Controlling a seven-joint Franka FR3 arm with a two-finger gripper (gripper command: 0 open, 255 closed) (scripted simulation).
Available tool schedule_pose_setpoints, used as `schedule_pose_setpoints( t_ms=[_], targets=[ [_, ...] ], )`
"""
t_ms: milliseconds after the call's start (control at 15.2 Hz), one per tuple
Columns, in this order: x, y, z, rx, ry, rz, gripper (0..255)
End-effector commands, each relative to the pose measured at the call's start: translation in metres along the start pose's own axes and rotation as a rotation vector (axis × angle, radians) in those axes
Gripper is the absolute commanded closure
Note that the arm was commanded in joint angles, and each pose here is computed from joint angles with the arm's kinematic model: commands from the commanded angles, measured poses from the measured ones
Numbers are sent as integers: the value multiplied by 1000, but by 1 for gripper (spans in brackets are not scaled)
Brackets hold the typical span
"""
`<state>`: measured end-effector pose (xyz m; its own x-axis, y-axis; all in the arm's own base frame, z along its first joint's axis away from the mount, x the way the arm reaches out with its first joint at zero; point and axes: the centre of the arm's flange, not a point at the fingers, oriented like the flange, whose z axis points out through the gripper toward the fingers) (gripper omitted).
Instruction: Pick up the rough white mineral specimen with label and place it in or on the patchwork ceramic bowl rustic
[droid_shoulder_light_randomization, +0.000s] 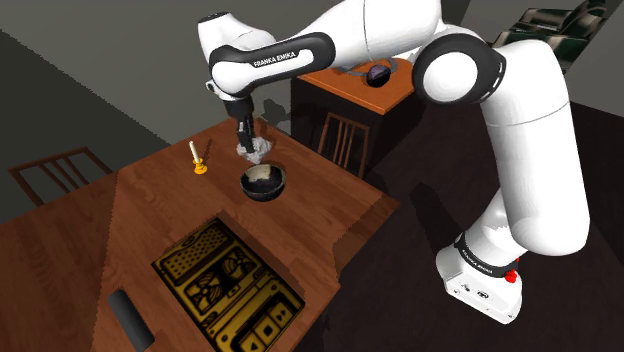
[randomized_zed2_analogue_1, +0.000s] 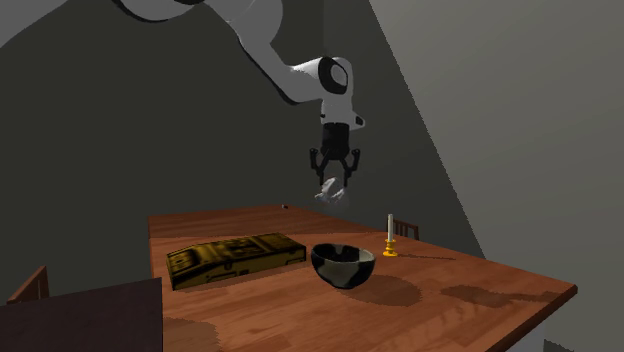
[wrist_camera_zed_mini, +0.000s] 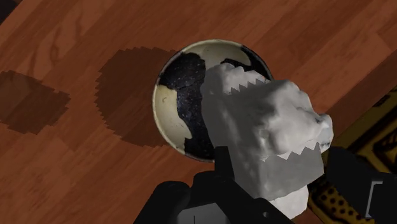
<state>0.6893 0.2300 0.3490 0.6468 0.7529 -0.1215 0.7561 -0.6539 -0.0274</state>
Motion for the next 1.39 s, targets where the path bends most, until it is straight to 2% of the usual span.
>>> schedule_pose_setpoints(
  t_ms=[0,1188,1320],
  targets=[
    [-3,22,2,0,0,-1,255],
    [8,24,96,0,0,-1,255],
    [9,24,98,0,0,-1,255]
  ],
)
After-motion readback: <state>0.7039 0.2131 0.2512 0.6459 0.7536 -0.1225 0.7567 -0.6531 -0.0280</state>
